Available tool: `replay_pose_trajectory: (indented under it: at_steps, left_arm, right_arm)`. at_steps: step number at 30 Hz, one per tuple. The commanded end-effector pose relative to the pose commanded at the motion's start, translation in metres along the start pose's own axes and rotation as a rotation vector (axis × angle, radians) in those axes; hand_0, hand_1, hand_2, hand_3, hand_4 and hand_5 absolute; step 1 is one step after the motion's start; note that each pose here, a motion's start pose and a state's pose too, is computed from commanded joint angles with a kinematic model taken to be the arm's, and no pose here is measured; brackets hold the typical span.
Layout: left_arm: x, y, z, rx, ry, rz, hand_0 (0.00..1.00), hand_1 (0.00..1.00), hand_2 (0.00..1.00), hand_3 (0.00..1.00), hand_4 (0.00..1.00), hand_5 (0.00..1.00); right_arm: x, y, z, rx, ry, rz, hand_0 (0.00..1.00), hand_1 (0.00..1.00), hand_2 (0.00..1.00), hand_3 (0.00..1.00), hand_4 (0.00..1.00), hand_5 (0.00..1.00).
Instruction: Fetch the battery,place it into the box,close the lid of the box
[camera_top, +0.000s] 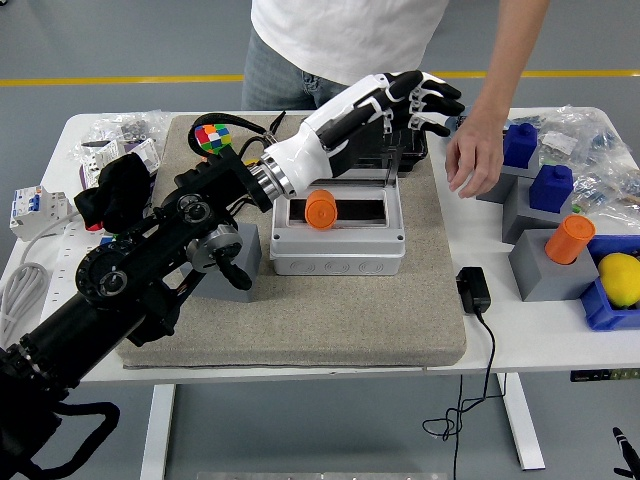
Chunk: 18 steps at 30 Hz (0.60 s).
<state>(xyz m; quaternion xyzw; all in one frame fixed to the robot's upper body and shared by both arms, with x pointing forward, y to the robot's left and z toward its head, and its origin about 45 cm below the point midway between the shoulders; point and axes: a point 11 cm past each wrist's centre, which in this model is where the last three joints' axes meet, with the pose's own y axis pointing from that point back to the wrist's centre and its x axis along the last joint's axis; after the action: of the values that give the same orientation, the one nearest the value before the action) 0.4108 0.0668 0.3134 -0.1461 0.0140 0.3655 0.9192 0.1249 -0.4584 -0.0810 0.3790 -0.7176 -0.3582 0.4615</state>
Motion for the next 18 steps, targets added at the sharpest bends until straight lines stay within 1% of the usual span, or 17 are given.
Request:
replay_pose_trajectory:
  at_steps: [1,3,4,6,7,8,10,13,14,16,18]
  left_arm:
    - [0.008,0.001,0.002,-0.017,0.041,0.044,0.817,0.871,0.83,0.79,0.998,0.998]
    - [0.023,0.003,0.003,-0.037,0.099,0.125,0.817,0.871,0.83,0.79,0.998,0.998]
    - [0.031,0.005,0.002,-0.037,0.102,0.165,0.817,0.871,0.83,0.79,0.998,0.998]
    - [0.046,0.009,0.001,-0.018,0.04,0.235,0.817,0.871,0.83,0.79,0.998,0.998]
    - [0.053,0.01,0.0,-0.008,0.001,0.266,0.906,0.942,0.893,0.861,0.998,0.998]
    - [0.058,0.012,-0.001,0.002,-0.034,0.29,0.906,0.942,0.893,0.861,0.998,0.998]
    - [0.063,0.014,-0.003,0.024,-0.11,0.31,0.906,0.942,0.893,0.861,0.998,0.998]
    - [0.075,0.019,-0.01,0.079,-0.232,0.351,0.906,0.942,0.893,0.861,0.998,0.998]
    - [0.079,0.02,-0.013,0.096,-0.272,0.362,0.94,0.948,0.897,0.865,0.998,0.998]
    - [0.081,0.021,-0.018,0.134,-0.364,0.354,0.94,0.948,0.897,0.865,0.998,0.998]
    - [0.081,0.022,-0.024,0.173,-0.446,0.33,0.94,0.948,0.897,0.865,0.998,0.998]
  right_arm:
    - [0.0,0.0,0.0,0.0,0.0,-0.001,0.843,0.781,0.767,0.811,0.998,0.998]
    - [-0.001,0.0,0.0,0.001,-0.001,-0.001,0.843,0.781,0.767,0.811,0.998,0.998]
    - [-0.001,0.0,0.0,0.002,-0.002,-0.001,0.843,0.781,0.767,0.811,0.998,0.998]
    - [-0.001,0.0,0.0,0.002,-0.002,-0.002,0.843,0.781,0.767,0.811,0.998,0.998]
    - [-0.001,0.0,0.0,0.001,-0.002,-0.002,0.843,0.781,0.767,0.811,0.998,0.998]
    - [-0.001,0.0,0.0,0.0,-0.002,-0.002,0.843,0.78,0.767,0.811,0.998,0.998]
    - [-0.001,0.0,0.0,-0.001,-0.002,-0.002,0.843,0.78,0.767,0.811,0.998,0.998]
    - [0.0,0.0,0.0,-0.001,-0.002,0.0,0.843,0.78,0.767,0.811,0.998,0.998]
    - [0.0,0.0,0.0,-0.001,-0.002,0.0,0.843,0.78,0.767,0.811,0.998,0.998]
    - [0.001,0.0,0.0,-0.002,-0.002,0.001,0.843,0.78,0.767,0.811,0.998,0.998]
    - [0.001,0.0,0.001,-0.003,-0.003,0.002,0.843,0.78,0.767,0.811,0.998,0.998]
